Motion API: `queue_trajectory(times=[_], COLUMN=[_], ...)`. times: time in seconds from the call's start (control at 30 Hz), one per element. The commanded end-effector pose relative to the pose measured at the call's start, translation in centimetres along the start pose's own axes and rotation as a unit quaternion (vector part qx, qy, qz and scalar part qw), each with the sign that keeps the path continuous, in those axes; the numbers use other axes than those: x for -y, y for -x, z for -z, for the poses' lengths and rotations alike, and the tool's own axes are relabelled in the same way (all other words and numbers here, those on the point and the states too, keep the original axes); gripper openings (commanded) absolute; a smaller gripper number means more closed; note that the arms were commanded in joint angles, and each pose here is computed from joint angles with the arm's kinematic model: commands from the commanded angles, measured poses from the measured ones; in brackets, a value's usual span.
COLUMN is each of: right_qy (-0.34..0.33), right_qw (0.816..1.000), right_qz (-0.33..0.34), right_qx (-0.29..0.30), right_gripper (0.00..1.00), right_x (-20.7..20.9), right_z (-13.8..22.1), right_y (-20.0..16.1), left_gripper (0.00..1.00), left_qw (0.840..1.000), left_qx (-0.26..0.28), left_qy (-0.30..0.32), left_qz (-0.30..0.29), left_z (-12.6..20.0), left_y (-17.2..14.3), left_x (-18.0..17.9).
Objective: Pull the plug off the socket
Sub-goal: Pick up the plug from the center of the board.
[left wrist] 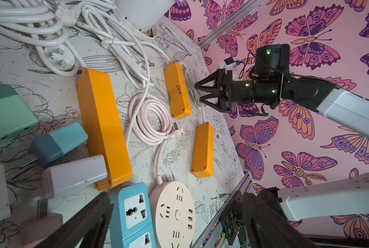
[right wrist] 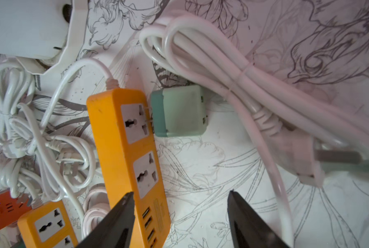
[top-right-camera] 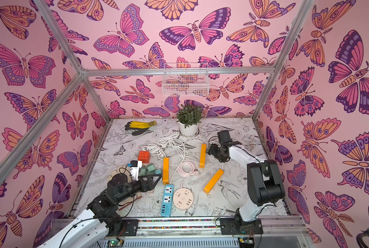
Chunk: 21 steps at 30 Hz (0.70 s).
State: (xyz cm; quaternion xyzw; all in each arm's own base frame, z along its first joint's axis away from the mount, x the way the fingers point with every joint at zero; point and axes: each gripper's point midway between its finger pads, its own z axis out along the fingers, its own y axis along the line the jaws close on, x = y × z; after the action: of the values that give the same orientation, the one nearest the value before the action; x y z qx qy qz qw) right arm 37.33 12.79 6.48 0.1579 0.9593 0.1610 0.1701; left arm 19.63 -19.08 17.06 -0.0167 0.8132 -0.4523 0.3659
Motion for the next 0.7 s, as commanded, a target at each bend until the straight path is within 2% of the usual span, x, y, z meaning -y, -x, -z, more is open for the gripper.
queue_trajectory(times=[0.0, 0.27, 0.67], right_qy=[-0.034, -0.08, -0.093], right_qw=[0.999, 0.995, 0.992], right_qz=[0.006, 0.017, 0.056], right_qx=[-0.026, -0.048, -0.06], right_gripper=[0.72, 0.71, 0.7], right_x=[0.5, 1.1, -0.3], right_z=[-0.7, -2.4, -3.9], right_y=[0.3, 1.2, 2.5], left_gripper=[0.98, 0.98, 0.98], left_qw=[1.0, 1.0, 1.0], left_qx=[0.007, 0.007, 0.01], left_qy=[-0.001, 0.001, 0.001], left_qz=[-0.001, -0.003, -0.006], left_z=[0.0, 0.0, 0.2], left_y=[0.0, -0.1, 0.1], left_x=[-0.2, -0.3, -0.2])
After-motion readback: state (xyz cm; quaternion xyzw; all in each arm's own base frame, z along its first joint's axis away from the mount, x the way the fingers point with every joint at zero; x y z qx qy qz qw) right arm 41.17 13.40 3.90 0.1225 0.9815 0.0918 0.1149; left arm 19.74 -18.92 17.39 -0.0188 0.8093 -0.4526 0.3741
